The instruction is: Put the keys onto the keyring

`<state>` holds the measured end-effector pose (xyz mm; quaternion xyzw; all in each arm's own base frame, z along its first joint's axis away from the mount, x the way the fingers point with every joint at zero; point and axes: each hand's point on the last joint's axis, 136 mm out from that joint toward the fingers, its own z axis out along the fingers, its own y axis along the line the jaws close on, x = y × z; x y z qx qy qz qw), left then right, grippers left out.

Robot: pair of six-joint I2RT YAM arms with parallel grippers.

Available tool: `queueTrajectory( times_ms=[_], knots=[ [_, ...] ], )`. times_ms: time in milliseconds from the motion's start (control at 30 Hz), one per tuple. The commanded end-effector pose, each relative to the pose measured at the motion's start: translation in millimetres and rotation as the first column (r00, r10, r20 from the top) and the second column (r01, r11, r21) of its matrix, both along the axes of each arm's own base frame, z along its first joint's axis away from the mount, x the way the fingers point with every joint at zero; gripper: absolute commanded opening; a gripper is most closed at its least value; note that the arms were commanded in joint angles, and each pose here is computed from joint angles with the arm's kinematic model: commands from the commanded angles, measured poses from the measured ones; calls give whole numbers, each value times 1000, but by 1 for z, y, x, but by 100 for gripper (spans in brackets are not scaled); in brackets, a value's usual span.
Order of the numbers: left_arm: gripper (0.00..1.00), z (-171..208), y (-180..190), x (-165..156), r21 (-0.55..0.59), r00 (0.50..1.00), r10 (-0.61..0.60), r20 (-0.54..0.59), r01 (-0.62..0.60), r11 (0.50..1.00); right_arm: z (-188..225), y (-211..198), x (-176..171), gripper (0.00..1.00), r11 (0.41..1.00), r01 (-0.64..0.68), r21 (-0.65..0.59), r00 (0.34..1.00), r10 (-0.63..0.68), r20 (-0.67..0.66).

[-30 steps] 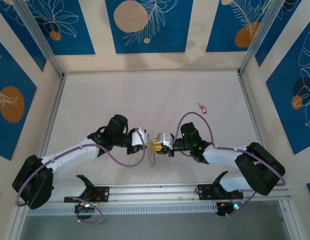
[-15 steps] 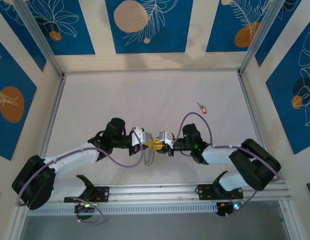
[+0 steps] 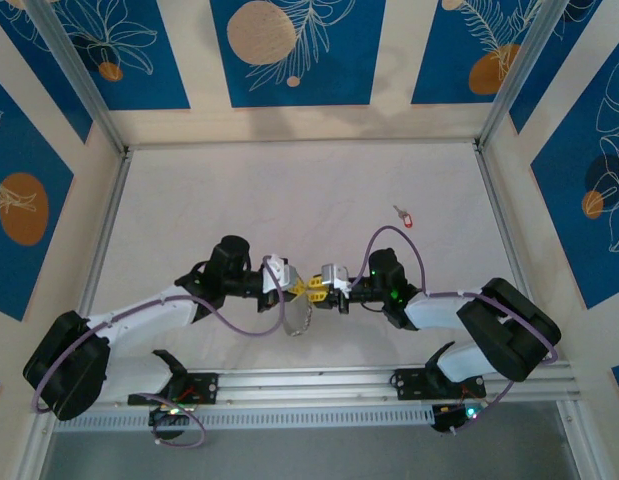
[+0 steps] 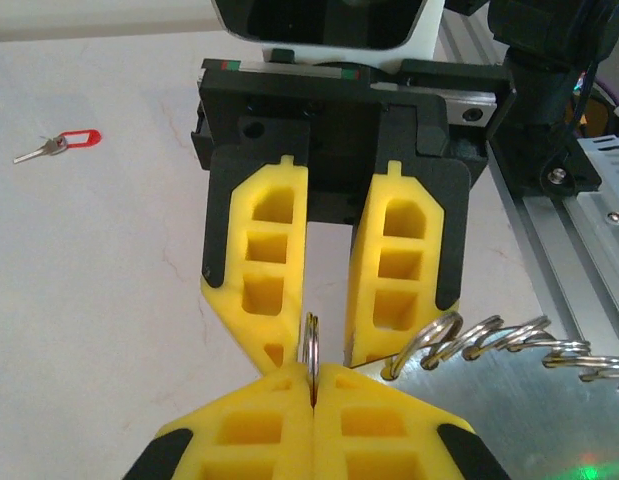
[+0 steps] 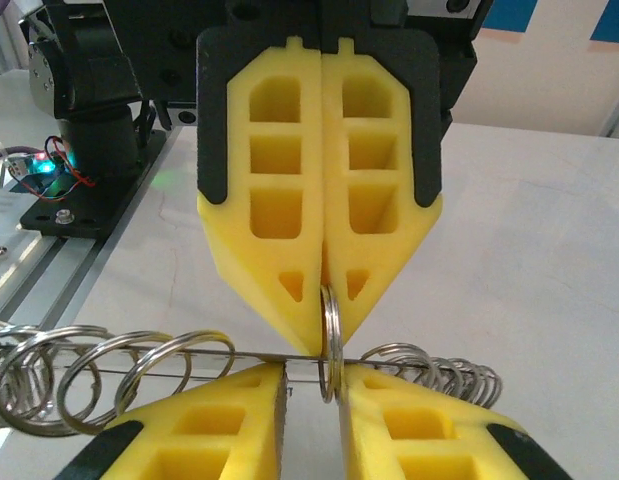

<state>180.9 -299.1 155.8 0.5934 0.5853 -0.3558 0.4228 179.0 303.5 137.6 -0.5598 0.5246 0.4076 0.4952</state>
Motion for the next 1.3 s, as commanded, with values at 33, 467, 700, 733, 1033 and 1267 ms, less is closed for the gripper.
queueTrajectory(
  times_ms=[33, 467, 700, 733, 1033, 1267],
  knots=[
    [0, 7, -1, -9, 1, 998, -55, 27, 55, 998, 25, 0, -7, 23, 997, -42, 69, 997, 37, 73],
    [23, 7, 3, -4, 70, 999, -33, 27, 31, 997, 18, 2, -3, 0, 1000, -3, 8, 995, 2, 99],
    [28, 7, 12, 0, 170, 994, -48, 96, 31, 985, 14, 9, 4, 0, 991, 44, -126, 994, -31, 104],
    [28, 6, 12, 0, 179, 994, -54, 93, 37, 983, 13, 9, 5, 0, 989, 50, -137, 994, -35, 105],
    [6, -6, 14, 9, 260, 996, -44, 83, 21, 965, 16, 12, 8, 0, 984, 78, -162, 993, -62, 99],
    [0, -10, 19, 11, 301, 995, -33, 90, 4, 954, 24, 11, 7, 6, 991, 75, -109, 993, -65, 100]
  ],
)
